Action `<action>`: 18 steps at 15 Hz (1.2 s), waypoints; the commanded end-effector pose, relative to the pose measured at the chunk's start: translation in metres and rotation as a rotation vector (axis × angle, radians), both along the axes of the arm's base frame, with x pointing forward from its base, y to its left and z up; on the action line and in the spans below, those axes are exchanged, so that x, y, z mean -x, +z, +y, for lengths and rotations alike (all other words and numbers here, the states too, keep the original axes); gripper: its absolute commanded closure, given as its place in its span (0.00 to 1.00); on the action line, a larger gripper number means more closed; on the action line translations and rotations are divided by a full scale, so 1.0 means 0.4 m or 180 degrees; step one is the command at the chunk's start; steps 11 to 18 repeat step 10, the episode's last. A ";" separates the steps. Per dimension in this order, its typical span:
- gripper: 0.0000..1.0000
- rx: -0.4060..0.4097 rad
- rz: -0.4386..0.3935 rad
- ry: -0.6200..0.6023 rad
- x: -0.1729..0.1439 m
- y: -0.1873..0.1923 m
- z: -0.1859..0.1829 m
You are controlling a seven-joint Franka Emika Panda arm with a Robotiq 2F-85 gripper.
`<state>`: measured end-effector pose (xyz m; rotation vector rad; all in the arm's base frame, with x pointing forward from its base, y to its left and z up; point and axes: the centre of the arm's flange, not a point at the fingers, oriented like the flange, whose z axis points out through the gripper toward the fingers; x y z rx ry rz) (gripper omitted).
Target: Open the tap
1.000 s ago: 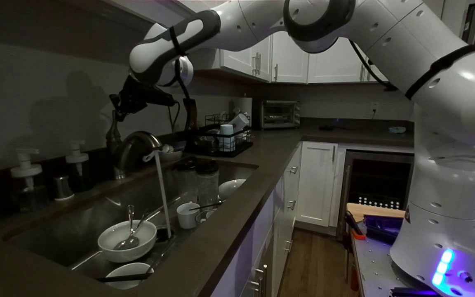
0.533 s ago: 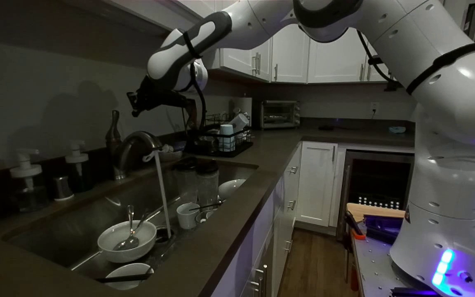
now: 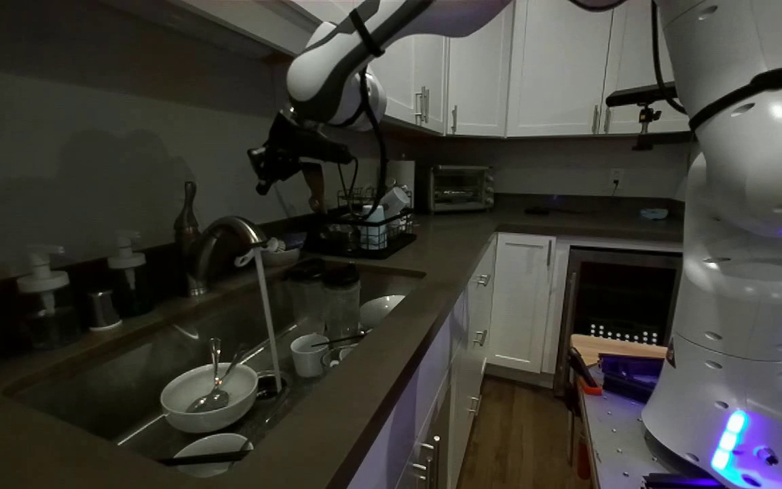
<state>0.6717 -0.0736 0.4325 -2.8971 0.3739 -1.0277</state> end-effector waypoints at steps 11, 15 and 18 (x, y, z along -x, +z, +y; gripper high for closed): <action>0.97 0.0306 0.1183 0.0265 0.360 0.123 0.078; 0.97 0.0306 0.1183 0.0265 0.360 0.123 0.078; 0.97 0.0306 0.1183 0.0265 0.360 0.123 0.078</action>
